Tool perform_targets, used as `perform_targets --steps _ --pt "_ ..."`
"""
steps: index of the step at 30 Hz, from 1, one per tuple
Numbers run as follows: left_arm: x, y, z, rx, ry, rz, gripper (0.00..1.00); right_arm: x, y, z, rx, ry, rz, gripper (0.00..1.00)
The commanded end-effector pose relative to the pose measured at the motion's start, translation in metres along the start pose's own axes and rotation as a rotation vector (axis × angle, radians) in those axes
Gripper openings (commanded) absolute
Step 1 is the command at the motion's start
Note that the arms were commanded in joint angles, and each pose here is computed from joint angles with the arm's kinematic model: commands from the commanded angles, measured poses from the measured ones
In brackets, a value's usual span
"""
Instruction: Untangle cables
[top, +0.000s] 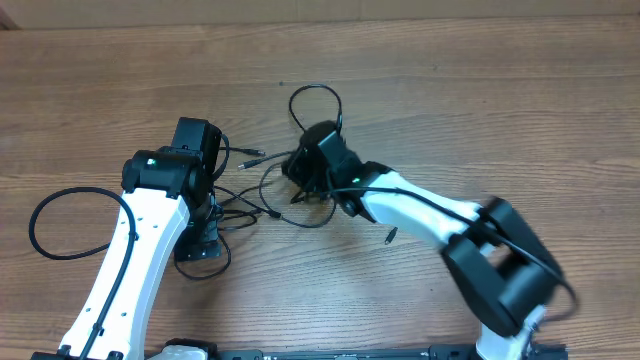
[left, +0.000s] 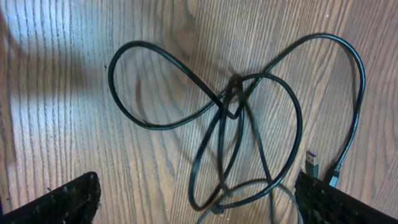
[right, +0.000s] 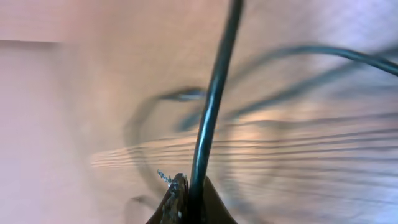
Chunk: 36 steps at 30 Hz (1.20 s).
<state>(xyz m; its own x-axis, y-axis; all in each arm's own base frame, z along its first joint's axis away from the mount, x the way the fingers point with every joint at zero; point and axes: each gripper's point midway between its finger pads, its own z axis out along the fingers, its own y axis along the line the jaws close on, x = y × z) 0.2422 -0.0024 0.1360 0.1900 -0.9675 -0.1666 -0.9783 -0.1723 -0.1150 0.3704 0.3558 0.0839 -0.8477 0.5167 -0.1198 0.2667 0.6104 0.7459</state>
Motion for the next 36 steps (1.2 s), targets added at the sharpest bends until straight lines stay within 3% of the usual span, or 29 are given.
perform_targets --steps 1,16,23,29,36 --pt "-0.005 -0.005 -0.010 0.042 -0.008 0.009 0.99 -0.029 0.058 -0.055 -0.134 -0.162 -0.077 0.04" --pt "-0.005 -0.005 -0.010 0.042 -0.007 0.009 1.00 -0.121 0.130 -0.270 -0.191 -0.918 -0.315 0.04" --pt "-0.005 -0.005 -0.010 0.042 -0.008 0.009 1.00 -0.137 0.146 -0.373 -0.168 -1.234 -0.396 0.04" --pt "-0.005 -0.005 -0.010 0.042 -0.008 0.009 1.00 -0.134 0.163 -0.436 -0.148 -1.403 -0.543 0.04" --pt "-0.005 -0.005 -0.010 0.042 -0.008 0.009 0.99 -0.133 0.170 -0.477 -0.036 -1.563 -0.675 0.04"
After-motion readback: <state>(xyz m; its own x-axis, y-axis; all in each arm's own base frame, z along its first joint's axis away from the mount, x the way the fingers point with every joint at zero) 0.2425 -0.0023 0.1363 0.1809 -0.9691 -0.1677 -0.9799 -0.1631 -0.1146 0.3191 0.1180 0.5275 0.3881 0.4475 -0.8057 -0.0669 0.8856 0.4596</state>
